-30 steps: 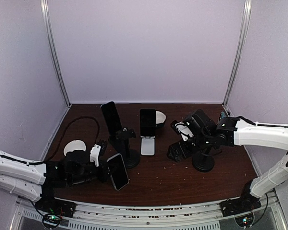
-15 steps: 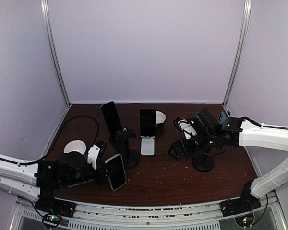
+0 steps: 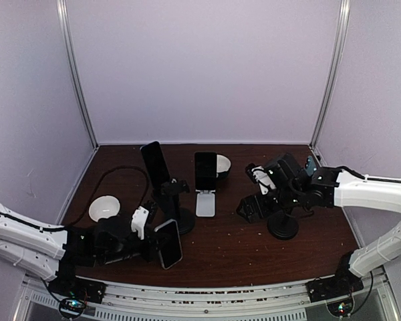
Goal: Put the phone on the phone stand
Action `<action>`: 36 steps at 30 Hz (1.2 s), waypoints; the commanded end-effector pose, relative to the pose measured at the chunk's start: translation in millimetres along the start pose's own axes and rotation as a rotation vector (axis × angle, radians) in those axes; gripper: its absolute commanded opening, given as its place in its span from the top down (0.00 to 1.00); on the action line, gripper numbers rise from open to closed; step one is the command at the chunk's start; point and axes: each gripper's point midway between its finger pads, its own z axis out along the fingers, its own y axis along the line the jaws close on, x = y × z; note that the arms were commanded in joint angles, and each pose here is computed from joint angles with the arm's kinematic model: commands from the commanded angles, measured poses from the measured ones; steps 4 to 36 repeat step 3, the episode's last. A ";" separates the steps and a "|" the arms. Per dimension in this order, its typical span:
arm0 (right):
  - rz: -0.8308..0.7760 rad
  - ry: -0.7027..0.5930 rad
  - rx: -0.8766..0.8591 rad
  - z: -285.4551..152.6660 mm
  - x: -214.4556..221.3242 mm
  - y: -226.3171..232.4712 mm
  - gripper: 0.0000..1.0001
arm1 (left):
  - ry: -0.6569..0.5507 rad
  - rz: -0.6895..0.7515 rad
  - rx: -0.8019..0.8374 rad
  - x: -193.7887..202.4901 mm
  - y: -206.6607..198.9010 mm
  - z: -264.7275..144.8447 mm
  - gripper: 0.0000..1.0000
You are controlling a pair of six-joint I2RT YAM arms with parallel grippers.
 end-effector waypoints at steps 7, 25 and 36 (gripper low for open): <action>0.009 -0.037 0.014 -4.4 -7.2 -4.4 0.00 | -0.093 -0.085 0.053 -26.1 -16.7 3.7 0.74; 0.009 -0.037 0.014 -4.4 -7.2 -4.4 0.00 | -0.093 -0.085 0.053 -26.1 -16.7 3.7 0.74; 0.009 -0.037 0.014 -4.4 -7.2 -4.4 0.00 | -0.093 -0.085 0.053 -26.1 -16.7 3.7 0.74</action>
